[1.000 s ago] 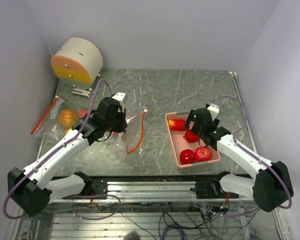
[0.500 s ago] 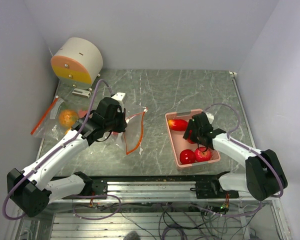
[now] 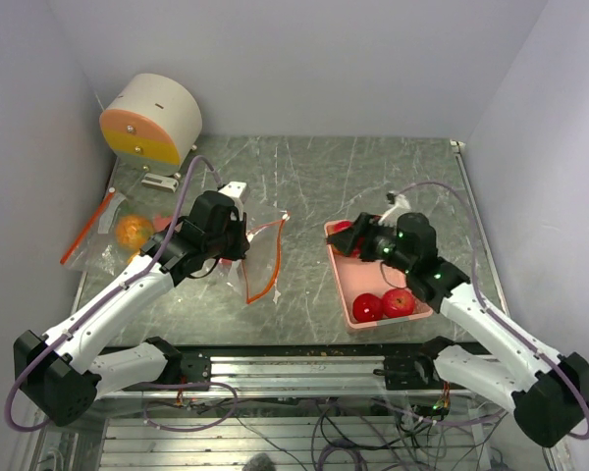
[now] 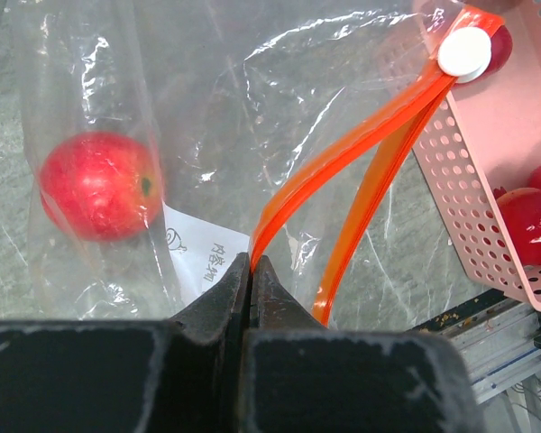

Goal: Place the food in the zip-top bag and seal the zipper
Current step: Pick up the fake fruit from the bin, then place the fake fruit in the zipper food storage bag.

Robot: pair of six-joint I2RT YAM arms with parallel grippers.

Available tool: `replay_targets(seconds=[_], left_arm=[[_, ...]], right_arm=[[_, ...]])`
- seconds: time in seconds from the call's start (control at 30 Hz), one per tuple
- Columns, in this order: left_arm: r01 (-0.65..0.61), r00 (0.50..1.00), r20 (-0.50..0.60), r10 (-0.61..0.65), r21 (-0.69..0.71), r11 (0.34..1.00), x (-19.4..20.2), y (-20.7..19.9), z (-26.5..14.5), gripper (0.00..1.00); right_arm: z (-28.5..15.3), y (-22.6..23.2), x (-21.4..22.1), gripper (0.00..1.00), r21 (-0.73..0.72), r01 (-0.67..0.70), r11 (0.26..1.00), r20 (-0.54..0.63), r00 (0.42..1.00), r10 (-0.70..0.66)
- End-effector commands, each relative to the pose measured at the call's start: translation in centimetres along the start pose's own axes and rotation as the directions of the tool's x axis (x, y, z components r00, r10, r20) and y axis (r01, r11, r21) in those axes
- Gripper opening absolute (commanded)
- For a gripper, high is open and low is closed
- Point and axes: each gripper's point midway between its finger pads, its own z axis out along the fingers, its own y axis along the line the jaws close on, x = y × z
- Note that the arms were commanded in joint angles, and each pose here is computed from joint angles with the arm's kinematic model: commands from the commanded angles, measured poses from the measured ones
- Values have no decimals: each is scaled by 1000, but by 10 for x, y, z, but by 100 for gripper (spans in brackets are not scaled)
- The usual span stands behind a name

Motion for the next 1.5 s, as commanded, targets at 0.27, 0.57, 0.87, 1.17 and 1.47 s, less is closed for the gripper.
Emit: replay_targets(seconds=[0.27, 0.57, 0.87, 1.17, 1.47], left_arm=[[10, 999, 46, -13, 66, 998, -23, -18, -17, 7], [21, 998, 64, -30, 143, 989, -29, -31, -40, 7], [27, 998, 57, -35, 141, 990, -19, -28, -36, 7], [19, 997, 67, -24, 71, 997, -17, -14, -31, 7], [15, 997, 77, -21, 81, 997, -17, -15, -31, 7]], right_arm=[[7, 210, 70, 33, -784, 89, 615, -21, 985, -169], [85, 186, 73, 35, -598, 96, 796, 0, 993, -119], [115, 142, 61, 100, 1, 340, 941, 45, 940, -339], [47, 126, 50, 100, -53, 343, 938, 53, 939, -340], [2, 10, 19, 100, 345, 210, 915, 17, 973, -230]])
